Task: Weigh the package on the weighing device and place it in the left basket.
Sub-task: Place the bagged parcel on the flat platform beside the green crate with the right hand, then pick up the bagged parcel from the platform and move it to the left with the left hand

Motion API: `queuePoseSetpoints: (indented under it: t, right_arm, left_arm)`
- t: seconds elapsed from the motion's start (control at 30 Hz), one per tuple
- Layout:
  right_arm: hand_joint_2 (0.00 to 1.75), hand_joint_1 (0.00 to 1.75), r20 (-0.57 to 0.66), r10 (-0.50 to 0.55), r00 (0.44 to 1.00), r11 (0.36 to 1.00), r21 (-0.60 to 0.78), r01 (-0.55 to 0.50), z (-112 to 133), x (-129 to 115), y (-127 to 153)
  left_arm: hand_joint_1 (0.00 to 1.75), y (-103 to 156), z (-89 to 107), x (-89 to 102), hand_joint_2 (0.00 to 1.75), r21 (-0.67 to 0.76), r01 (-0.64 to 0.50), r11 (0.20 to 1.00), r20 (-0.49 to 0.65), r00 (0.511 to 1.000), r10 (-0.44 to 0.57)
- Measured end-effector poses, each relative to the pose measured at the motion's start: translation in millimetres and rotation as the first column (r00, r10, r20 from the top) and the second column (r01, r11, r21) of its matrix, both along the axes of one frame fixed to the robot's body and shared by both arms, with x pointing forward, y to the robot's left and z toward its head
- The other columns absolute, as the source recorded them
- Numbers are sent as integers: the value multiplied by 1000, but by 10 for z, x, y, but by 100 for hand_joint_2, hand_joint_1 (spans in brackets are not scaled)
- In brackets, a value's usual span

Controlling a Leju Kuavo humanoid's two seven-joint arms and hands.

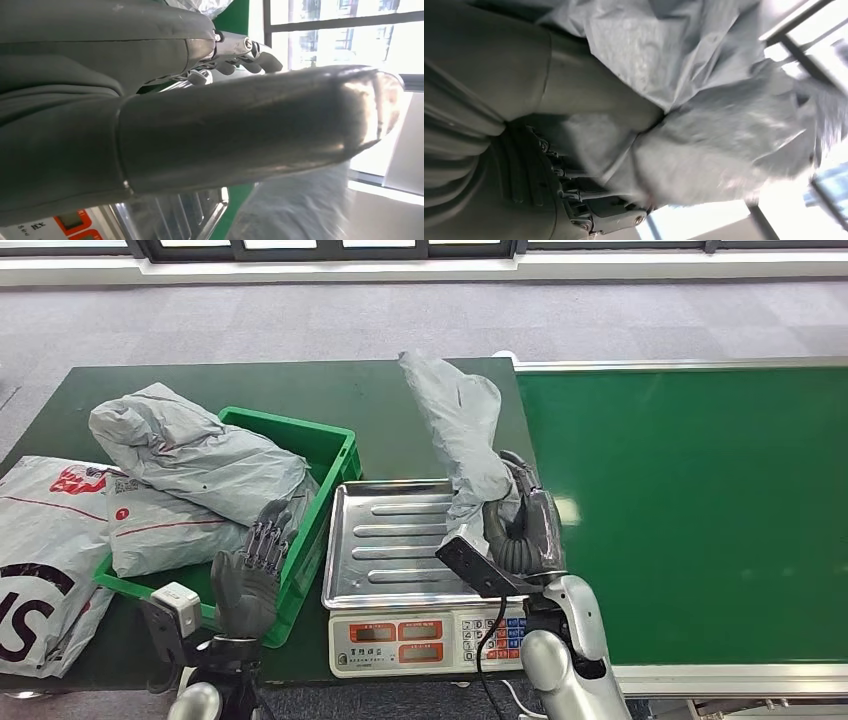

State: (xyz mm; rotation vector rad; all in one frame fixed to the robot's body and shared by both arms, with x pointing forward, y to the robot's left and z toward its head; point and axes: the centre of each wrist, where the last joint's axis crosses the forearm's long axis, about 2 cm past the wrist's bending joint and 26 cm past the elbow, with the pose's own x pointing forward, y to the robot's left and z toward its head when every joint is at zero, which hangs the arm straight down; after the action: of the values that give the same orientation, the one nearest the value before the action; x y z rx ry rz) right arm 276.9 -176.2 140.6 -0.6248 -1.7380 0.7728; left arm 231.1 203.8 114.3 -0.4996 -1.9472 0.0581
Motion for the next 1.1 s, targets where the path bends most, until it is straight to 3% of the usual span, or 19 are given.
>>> queuePoseSetpoints:
  t: [0.5, 0.63, 0.87, 0.97, 1.03, 1.1]
  right_arm:
    - [175, 0, 78, -211, 974, 946, -236, 223, 16, -227, -123]
    - [0, 0, 90, -230, 969, 933, -263, 246, 9, -319, -141]
    - [0, 0, 121, -172, 978, 951, -240, 197, 7, -355, -147]
    - [0, 0, 219, -165, 962, 959, -194, 208, 51, -368, -161]
    - [0, 0, 376, -175, 910, 964, -124, 237, 155, -411, -189]
    - [0, 0, 565, -173, 807, 968, -52, 244, 331, -480, -227]
  left_arm:
    - [0, -12, 32, -9, 0, 17, 18, 1000, -1, 1000, -18]
    - [0, -23, 34, -9, 0, 23, 26, 999, -2, 1000, -26]
    - [0, -24, 35, -9, 0, 30, 27, 999, -5, 1000, -27]
    - [0, -20, 44, -10, 0, 33, 2, 999, 6, 1000, -2]
    - [0, -9, 69, -5, 0, 96, -56, 994, 25, 998, 53]
    - [0, -17, 118, 18, 0, 231, -137, 963, 65, 990, 126]
